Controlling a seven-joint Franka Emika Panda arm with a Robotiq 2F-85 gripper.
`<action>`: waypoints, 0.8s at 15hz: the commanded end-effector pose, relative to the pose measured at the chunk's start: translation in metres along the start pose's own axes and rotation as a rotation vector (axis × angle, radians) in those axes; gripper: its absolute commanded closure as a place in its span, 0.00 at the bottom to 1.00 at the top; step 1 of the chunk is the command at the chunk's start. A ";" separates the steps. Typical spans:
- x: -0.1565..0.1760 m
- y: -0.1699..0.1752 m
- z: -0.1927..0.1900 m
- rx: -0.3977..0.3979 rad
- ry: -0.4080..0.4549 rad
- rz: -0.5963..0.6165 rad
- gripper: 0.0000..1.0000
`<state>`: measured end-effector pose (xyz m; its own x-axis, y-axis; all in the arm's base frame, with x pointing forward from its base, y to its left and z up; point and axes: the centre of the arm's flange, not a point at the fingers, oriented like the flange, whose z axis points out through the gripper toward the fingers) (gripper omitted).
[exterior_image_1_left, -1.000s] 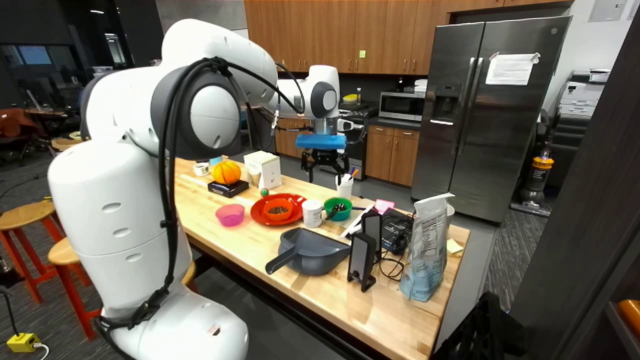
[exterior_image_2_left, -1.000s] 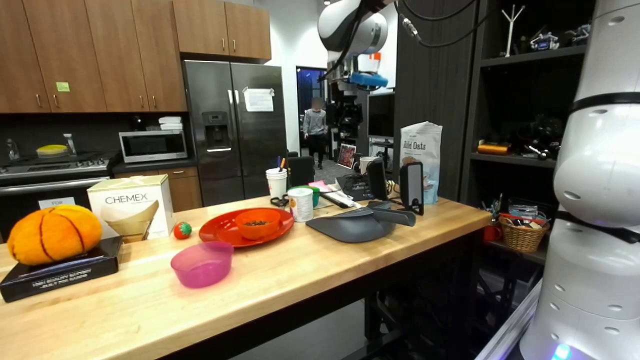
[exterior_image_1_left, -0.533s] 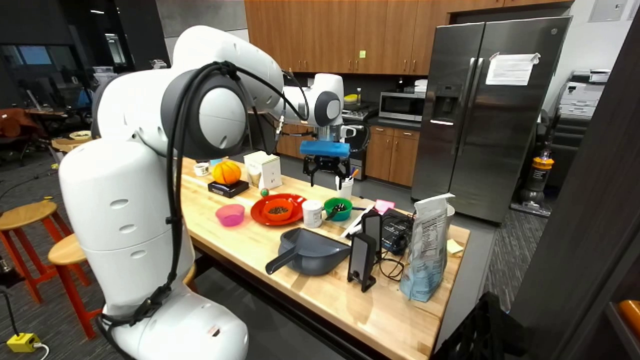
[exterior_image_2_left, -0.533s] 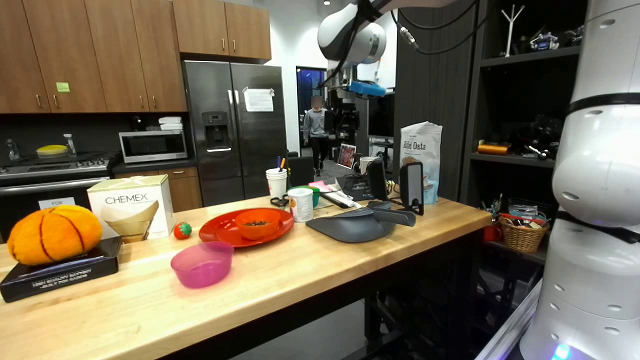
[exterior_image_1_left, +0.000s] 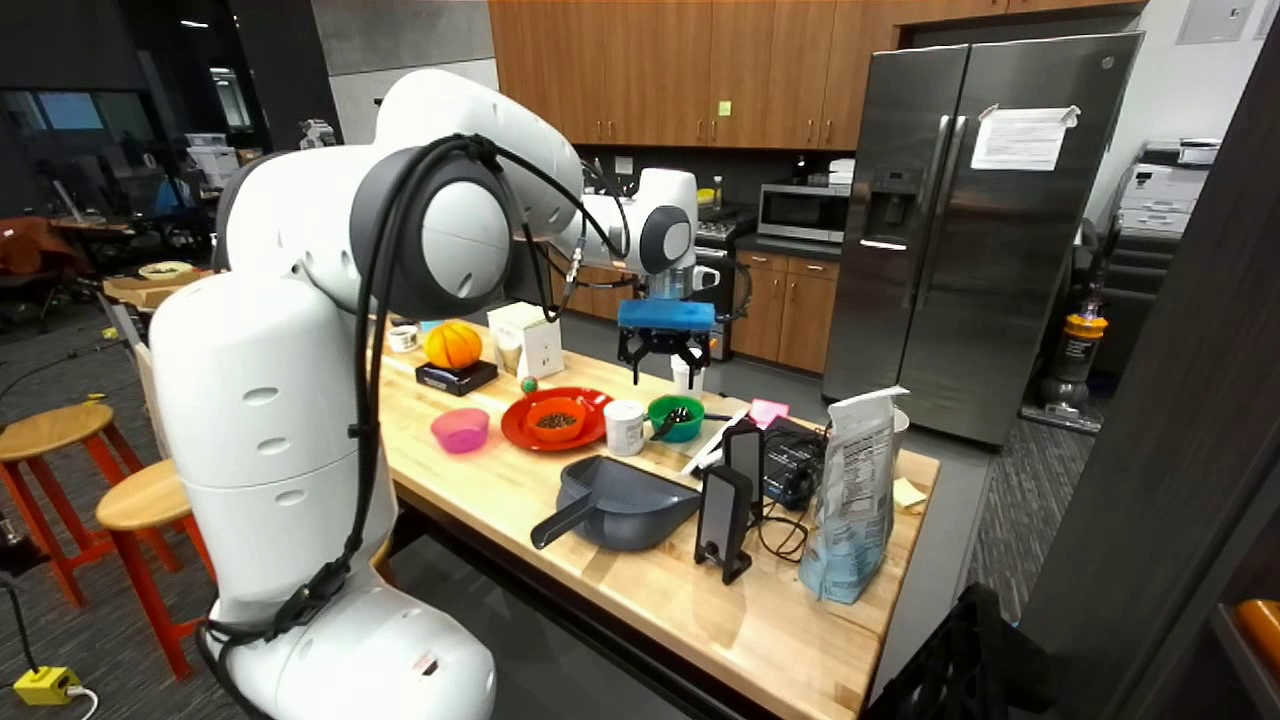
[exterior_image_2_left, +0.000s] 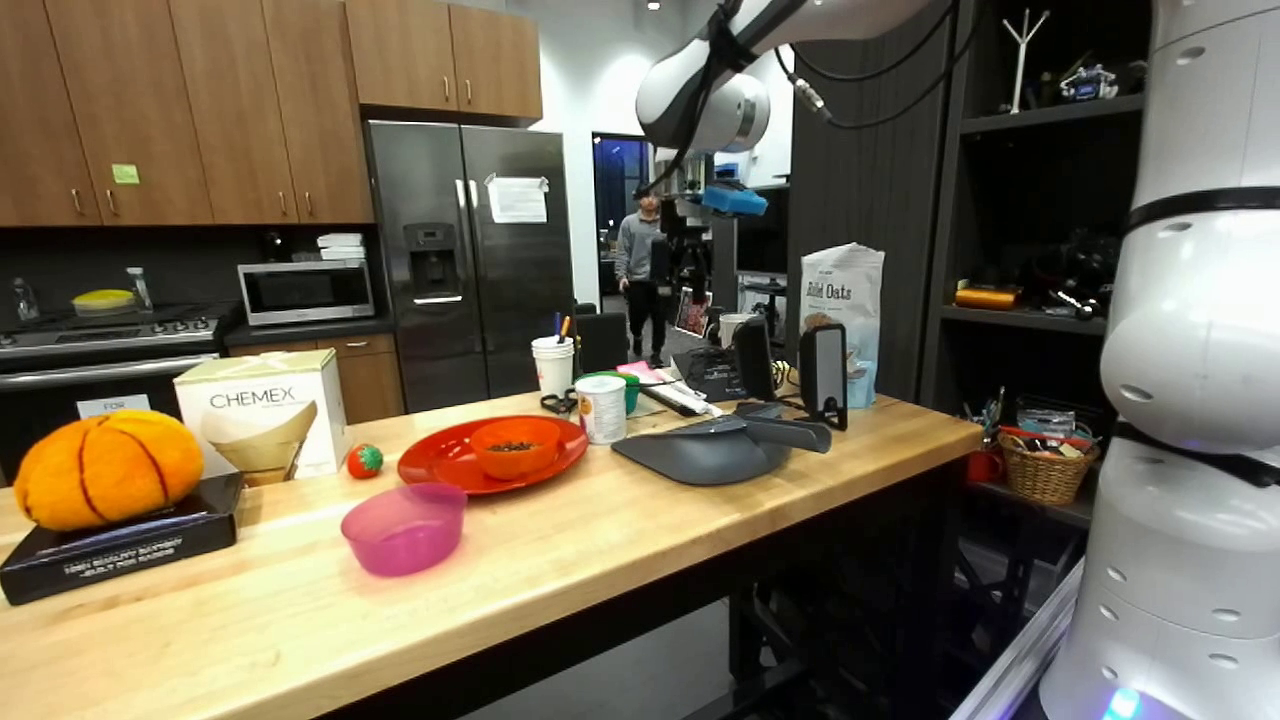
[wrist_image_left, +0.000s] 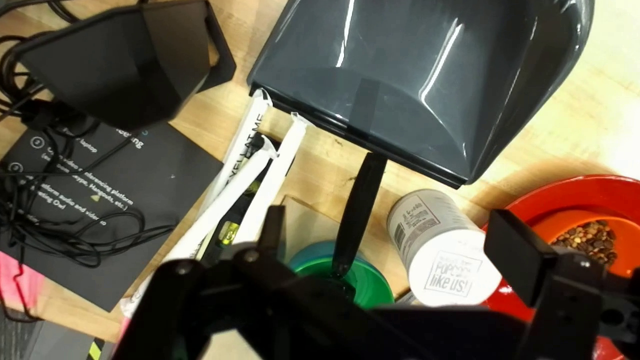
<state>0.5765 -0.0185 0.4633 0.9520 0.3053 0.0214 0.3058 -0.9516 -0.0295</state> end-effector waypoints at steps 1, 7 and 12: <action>0.009 0.006 0.004 0.017 0.031 -0.035 0.00; 0.018 -0.003 0.016 0.046 0.036 -0.030 0.00; 0.016 0.004 0.038 0.049 -0.004 -0.016 0.00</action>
<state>0.5891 -0.0081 0.4346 0.9440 0.3292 0.0212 0.3299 -0.9414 -0.0702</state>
